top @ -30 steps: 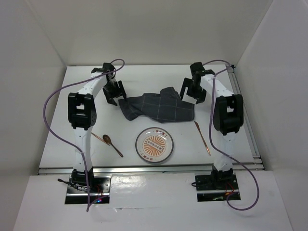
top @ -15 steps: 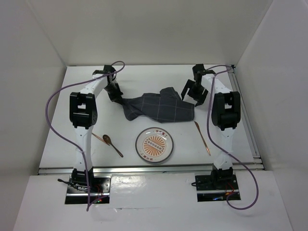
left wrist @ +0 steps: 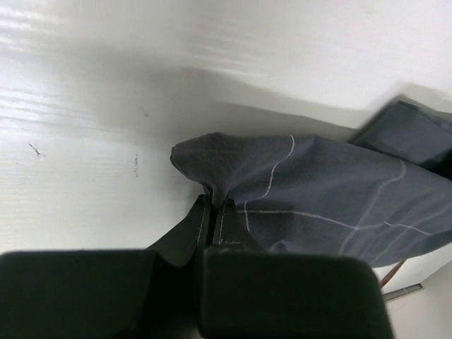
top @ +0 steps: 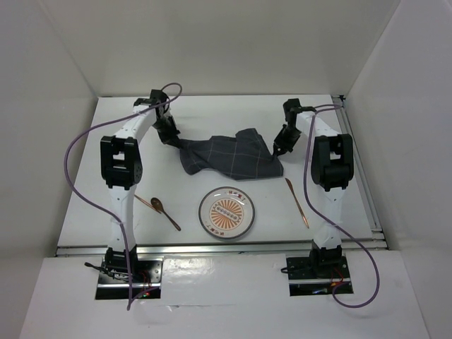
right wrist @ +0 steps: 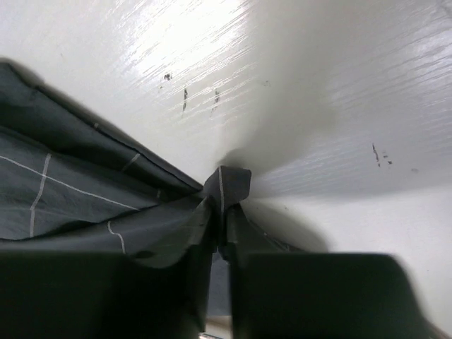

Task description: Set the dinner table for one person

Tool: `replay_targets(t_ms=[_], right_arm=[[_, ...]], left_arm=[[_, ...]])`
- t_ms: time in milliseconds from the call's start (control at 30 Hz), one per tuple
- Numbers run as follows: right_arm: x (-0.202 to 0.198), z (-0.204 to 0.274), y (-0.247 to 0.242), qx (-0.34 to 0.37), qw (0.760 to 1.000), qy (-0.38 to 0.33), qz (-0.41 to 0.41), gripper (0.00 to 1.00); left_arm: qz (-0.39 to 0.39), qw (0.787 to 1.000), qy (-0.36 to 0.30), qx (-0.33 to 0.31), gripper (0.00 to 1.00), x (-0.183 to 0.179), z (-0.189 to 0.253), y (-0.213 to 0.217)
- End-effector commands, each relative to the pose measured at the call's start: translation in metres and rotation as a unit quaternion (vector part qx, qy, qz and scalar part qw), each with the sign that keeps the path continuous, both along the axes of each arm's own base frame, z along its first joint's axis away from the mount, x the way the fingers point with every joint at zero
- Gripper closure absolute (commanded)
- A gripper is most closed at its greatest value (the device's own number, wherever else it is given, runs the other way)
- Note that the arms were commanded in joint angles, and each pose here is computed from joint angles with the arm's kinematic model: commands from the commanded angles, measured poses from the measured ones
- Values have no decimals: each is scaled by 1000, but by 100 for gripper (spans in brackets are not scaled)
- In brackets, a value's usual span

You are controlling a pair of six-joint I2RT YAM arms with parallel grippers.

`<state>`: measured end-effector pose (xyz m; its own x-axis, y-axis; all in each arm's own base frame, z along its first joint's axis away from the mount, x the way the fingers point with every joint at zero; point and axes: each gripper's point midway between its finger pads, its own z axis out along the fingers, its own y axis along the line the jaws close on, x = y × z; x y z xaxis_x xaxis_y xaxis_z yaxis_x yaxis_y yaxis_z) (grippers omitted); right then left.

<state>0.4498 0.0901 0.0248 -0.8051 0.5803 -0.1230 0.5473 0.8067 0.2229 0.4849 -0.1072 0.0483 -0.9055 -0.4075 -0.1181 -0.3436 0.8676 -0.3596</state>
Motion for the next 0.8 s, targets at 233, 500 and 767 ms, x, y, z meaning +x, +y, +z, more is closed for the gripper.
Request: replay_targets(t_ms=[233,500,767], right_arm=[[68,116,-16,-33,985,-167,-18,100],[109,284,17,38,898,-433,67,100],[16,259,27,55,849,-513,117,100]], left_arm=[[-17,980,-190,-50,100,56,139,11],[-16,912,-387,-137,100,76,282,48],[29,917,-382,-107,65,-11,272,79]])
